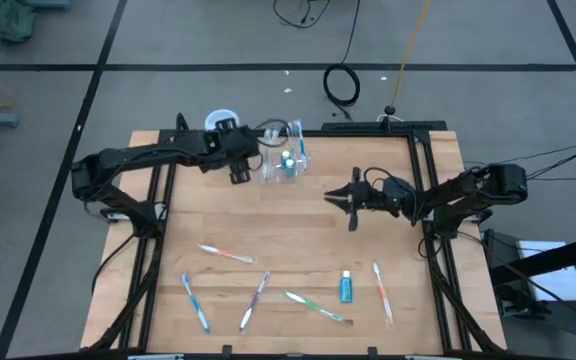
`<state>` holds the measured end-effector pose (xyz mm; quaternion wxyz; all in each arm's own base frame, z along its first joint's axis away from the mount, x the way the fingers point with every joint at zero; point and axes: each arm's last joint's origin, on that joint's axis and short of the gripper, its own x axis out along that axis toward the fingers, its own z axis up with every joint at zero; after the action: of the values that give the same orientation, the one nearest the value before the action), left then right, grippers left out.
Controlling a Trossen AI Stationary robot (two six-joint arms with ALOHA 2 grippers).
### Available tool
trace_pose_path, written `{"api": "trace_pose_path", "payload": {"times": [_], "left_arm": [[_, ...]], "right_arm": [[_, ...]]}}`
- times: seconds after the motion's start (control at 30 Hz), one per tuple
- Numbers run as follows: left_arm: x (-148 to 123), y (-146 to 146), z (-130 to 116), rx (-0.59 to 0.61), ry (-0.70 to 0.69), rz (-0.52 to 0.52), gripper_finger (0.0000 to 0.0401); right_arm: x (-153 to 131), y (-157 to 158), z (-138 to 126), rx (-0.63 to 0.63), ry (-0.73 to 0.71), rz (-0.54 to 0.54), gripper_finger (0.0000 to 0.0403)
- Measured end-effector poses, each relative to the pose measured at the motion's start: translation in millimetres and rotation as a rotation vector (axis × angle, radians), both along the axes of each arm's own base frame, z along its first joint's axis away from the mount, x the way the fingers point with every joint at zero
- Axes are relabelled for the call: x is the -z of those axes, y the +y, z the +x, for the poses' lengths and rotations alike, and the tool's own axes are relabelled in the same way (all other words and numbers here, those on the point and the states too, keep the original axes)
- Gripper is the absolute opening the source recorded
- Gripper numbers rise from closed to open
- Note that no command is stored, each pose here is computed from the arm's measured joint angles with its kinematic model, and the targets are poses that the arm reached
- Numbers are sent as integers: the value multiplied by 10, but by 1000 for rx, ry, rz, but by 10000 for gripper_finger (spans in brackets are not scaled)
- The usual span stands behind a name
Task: Pick & Place toothbrushing station
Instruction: Put the right orange toothbrush into the transparent organizer
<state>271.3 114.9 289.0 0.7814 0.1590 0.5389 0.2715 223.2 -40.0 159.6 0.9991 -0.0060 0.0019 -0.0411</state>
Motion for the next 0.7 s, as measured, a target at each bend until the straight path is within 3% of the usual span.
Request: {"api": "trace_pose_path", "payload": {"times": [0.17,0.33,0.47,0.7], "left_arm": [[-205,-25,-183,38,-197,-221,267],[-300,-53,-269,113,-303,-355,267],[-139,-102,-263,163,-324,-421,267],[461,-284,-185,184,-391,-475,267]], "right_arm": [[-124,234,165,-115,-22,-10,110],[-158,479,236,-358,10,6,144],[-86,660,237,-429,106,42,160],[13,877,196,-347,221,159,162]]}}
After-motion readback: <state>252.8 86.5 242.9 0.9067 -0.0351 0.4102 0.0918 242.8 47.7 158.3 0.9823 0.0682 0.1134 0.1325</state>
